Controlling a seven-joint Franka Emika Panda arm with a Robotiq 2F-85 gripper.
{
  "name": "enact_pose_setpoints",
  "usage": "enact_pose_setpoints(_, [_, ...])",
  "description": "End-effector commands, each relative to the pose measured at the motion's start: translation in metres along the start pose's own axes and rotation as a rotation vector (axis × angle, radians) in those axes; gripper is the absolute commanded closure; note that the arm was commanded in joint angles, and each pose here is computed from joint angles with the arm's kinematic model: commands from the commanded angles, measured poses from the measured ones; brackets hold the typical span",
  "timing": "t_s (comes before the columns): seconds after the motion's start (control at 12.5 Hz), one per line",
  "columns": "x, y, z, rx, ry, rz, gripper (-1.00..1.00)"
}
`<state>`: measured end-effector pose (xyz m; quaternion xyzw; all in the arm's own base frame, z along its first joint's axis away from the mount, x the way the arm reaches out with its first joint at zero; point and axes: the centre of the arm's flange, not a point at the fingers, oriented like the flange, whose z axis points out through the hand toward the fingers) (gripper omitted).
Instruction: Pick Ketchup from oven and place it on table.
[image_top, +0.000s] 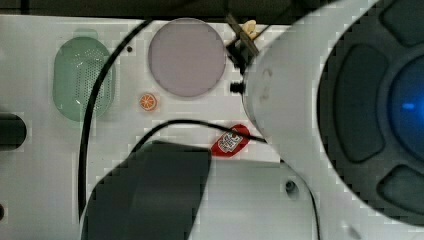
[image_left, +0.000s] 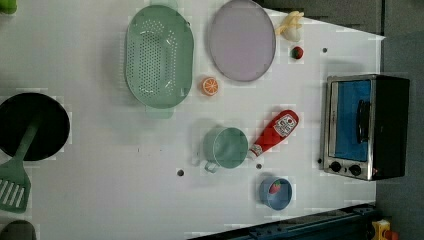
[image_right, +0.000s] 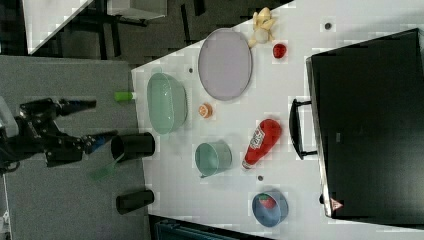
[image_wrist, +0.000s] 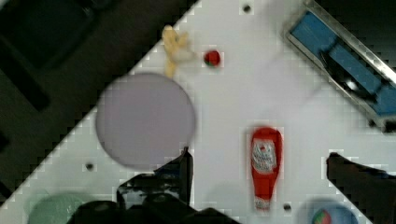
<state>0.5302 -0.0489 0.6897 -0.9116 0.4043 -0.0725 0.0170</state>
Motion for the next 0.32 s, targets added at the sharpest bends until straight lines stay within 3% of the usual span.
enact_pose_setpoints(0.08, [-0.0024,-0.0154,0.0346,-0.086,-0.064,0.022,-1.00])
enact_pose_setpoints(0.32, [-0.0028,-0.0162,0.0344,-0.087,-0.064,0.021,-1.00])
